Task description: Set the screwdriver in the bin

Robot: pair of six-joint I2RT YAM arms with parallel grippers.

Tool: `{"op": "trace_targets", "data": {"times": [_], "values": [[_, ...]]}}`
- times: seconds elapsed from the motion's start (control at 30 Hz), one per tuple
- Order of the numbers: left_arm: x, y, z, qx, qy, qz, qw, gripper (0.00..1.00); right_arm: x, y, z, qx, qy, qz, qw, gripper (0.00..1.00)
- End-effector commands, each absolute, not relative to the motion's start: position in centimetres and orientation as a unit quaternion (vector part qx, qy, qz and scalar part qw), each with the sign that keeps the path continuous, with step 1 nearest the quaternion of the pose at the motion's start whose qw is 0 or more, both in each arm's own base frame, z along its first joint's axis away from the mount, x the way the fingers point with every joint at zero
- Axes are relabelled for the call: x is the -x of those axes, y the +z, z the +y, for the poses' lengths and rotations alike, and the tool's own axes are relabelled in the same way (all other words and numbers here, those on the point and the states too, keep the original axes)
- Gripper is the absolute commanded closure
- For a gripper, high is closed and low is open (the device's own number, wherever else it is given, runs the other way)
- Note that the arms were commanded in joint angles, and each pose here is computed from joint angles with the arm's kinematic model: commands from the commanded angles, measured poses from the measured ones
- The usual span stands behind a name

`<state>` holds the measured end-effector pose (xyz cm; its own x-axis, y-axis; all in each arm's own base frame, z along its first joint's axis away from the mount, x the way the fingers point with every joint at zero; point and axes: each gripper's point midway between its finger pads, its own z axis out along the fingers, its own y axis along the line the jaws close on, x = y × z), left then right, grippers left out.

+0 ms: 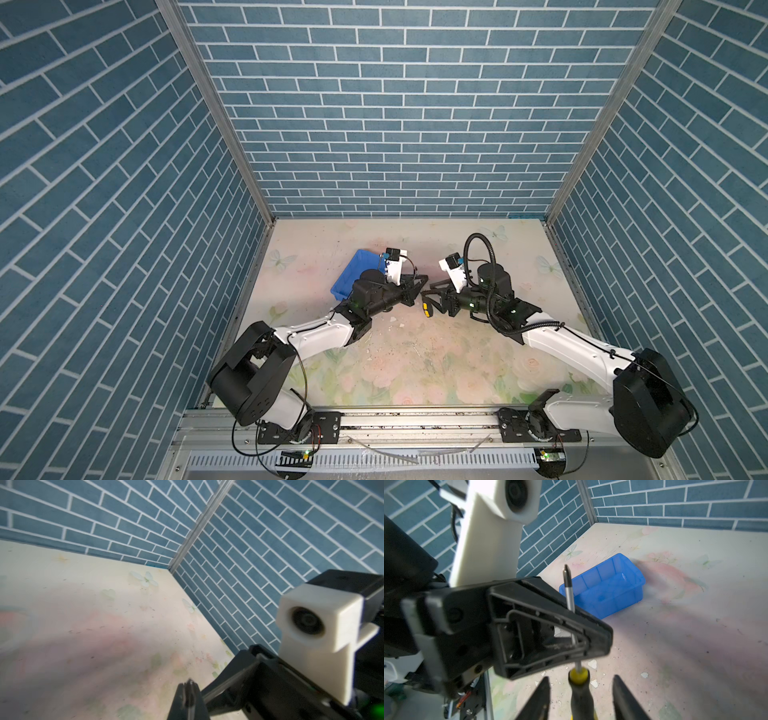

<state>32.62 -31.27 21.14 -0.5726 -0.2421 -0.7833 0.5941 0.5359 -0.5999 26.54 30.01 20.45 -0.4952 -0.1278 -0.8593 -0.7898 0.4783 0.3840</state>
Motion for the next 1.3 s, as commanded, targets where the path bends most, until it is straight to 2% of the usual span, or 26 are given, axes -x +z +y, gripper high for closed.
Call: {"op": "trace_targets", "data": {"times": [0.0, 0.2, 0.33, 0.5, 0.9, 1.13, 1.27], "values": [[-34.3, 21.5, -28.3, -0.116, -0.413, 0.783, 0.450, 1.00, -27.0, 22.6, 30.1, 0.314, 0.405, 0.743, 0.432, 0.22], [-36.7, 18.9, -22.4, -0.131, -0.277, 0.868, 0.390, 1.00, -26.8, 22.1, 31.0, 0.332, 0.400, 0.739, 0.428, 0.08], [-38.5, 17.2, -18.7, -0.133, -0.190, 0.905, 0.357, 1.00, -26.6, 22.1, 32.3, 0.347, 0.402, 0.731, 0.429, 0.03], [-41.4, 15.8, -15.2, -0.094, -0.138, 0.925, 0.341, 1.00, -26.2, 22.1, 34.0, 0.362, 0.409, 0.720, 0.428, 0.01], [-45.5, 11.5, -14.0, -0.065, -0.095, 0.947, 0.301, 1.00, -25.7, 22.4, 36.4, 0.385, 0.398, 0.705, 0.442, 0.01], [-46.8, 9.5, -14.5, -0.058, -0.103, 0.952, 0.284, 1.00, -25.8, 22.0, 36.3, 0.383, 0.391, 0.709, 0.444, 0.01], [-47.0, 8.0, -14.5, -0.057, -0.100, 0.956, 0.271, 0.96, -26.1, 21.8, 36.2, 0.379, 0.384, 0.714, 0.446, 0.01]]}}
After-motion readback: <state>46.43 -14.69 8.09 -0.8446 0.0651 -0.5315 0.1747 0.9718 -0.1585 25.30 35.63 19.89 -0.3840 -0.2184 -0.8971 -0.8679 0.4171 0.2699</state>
